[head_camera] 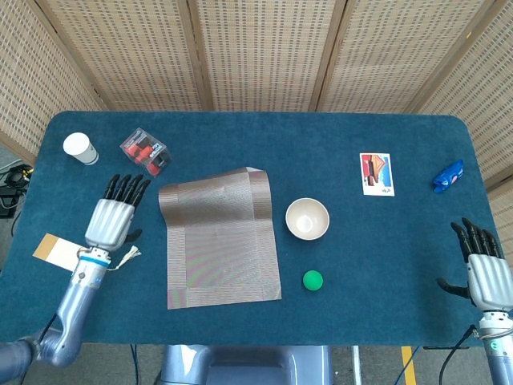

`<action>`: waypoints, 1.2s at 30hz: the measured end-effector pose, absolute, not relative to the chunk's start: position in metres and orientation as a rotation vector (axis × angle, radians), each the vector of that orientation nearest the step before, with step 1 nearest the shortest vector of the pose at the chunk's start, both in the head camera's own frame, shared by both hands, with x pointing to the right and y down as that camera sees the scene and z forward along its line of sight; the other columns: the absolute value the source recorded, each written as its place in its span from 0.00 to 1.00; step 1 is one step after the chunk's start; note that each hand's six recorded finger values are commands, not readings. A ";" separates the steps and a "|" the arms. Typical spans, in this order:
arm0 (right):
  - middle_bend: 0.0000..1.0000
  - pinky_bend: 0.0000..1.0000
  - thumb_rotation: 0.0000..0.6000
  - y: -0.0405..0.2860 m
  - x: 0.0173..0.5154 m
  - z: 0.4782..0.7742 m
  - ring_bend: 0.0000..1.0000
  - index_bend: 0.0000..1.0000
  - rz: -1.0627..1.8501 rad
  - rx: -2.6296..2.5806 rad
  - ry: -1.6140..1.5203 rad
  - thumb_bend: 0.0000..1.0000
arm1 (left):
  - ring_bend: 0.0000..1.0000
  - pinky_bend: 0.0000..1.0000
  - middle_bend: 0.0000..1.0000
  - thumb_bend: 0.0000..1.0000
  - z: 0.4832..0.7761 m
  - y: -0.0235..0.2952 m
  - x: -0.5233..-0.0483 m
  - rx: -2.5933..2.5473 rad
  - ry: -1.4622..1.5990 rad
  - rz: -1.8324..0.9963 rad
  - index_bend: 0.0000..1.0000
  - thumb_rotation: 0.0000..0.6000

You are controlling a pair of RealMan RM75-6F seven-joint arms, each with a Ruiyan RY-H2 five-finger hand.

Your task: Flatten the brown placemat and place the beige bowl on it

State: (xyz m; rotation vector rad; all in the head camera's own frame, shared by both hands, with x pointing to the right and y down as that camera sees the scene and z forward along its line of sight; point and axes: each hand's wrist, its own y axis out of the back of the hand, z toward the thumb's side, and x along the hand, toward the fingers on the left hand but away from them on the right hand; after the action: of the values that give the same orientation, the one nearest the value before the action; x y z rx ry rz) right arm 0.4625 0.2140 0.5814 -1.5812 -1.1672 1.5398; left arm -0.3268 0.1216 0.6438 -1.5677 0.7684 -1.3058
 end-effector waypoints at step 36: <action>0.15 0.12 1.00 0.172 0.314 0.647 0.01 0.41 1.274 -1.711 -0.858 0.23 | 0.00 0.00 0.00 0.17 0.598 0.221 -0.432 -1.500 0.929 -1.385 0.04 1.00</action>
State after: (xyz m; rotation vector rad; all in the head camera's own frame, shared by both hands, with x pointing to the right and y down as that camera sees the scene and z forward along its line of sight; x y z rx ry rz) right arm 0.3140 0.1716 0.6475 -1.7106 -0.8580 1.2738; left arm -0.4320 0.2209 0.5984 -1.4997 0.9292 -1.3848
